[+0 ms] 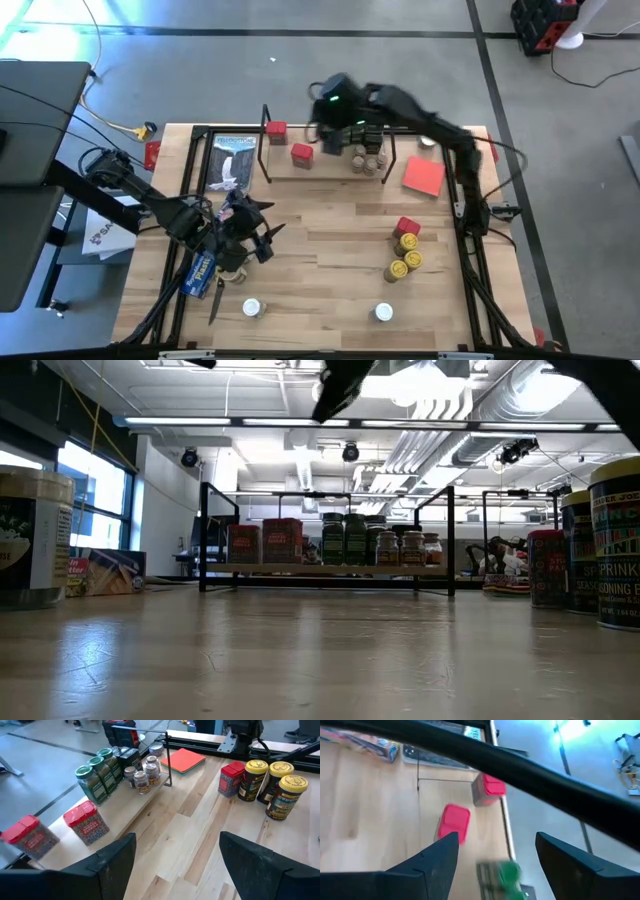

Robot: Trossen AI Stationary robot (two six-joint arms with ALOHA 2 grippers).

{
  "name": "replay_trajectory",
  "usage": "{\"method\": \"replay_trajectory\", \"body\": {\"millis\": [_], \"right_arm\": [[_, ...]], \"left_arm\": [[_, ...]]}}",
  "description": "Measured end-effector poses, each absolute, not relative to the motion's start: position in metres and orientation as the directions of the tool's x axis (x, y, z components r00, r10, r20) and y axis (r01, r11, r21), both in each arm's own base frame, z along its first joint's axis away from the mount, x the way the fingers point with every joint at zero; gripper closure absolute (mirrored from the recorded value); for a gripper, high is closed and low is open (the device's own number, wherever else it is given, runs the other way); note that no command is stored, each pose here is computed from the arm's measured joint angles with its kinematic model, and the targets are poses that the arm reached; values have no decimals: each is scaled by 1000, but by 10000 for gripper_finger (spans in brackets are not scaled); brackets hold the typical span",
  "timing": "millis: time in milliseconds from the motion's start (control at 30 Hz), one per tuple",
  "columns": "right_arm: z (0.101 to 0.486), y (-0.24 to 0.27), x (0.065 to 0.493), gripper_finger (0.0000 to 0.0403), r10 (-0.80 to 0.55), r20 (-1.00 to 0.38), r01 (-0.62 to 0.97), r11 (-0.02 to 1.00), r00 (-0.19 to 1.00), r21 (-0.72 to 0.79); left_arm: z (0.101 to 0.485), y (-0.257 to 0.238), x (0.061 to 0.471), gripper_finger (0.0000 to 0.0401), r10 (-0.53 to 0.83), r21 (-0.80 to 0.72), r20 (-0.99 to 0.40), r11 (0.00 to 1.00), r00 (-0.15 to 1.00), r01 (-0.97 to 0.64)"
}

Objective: Shelf spices
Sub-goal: Put the red seasoning can on the shelf aligned with the red seasoning can

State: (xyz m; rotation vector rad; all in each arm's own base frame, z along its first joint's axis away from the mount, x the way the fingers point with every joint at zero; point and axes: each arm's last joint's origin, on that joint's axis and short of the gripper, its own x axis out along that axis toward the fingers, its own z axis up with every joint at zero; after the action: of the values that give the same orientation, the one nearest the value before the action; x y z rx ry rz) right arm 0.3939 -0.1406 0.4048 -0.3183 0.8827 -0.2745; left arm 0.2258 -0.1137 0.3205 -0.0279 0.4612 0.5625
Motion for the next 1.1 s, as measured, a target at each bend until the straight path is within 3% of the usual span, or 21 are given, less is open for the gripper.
{"method": "replay_trajectory", "body": {"millis": [167,333,400,700,900,1100], "right_arm": [[450,-109,335,144,-341,-724,94,929,599,-359],[466,-66,286,144,-276,-737,62,951,617,-305],[463,-49,268,144,-248,-732,49,958,635,-282],[398,13,205,144,-194,-645,115,980,739,-163],[345,42,190,144,-154,-556,141,988,816,-67],[313,60,190,144,-157,-529,165,986,834,-31]], "left_arm": [[325,-92,250,119,461,160,-446,884,767,-438],[328,-43,288,119,273,137,-468,962,841,-236],[326,-20,298,119,258,170,-495,965,830,-198],[332,78,325,119,224,289,-691,957,687,-21],[315,124,333,119,240,308,-830,950,504,55],[283,149,342,119,224,302,-886,943,407,138]]}}
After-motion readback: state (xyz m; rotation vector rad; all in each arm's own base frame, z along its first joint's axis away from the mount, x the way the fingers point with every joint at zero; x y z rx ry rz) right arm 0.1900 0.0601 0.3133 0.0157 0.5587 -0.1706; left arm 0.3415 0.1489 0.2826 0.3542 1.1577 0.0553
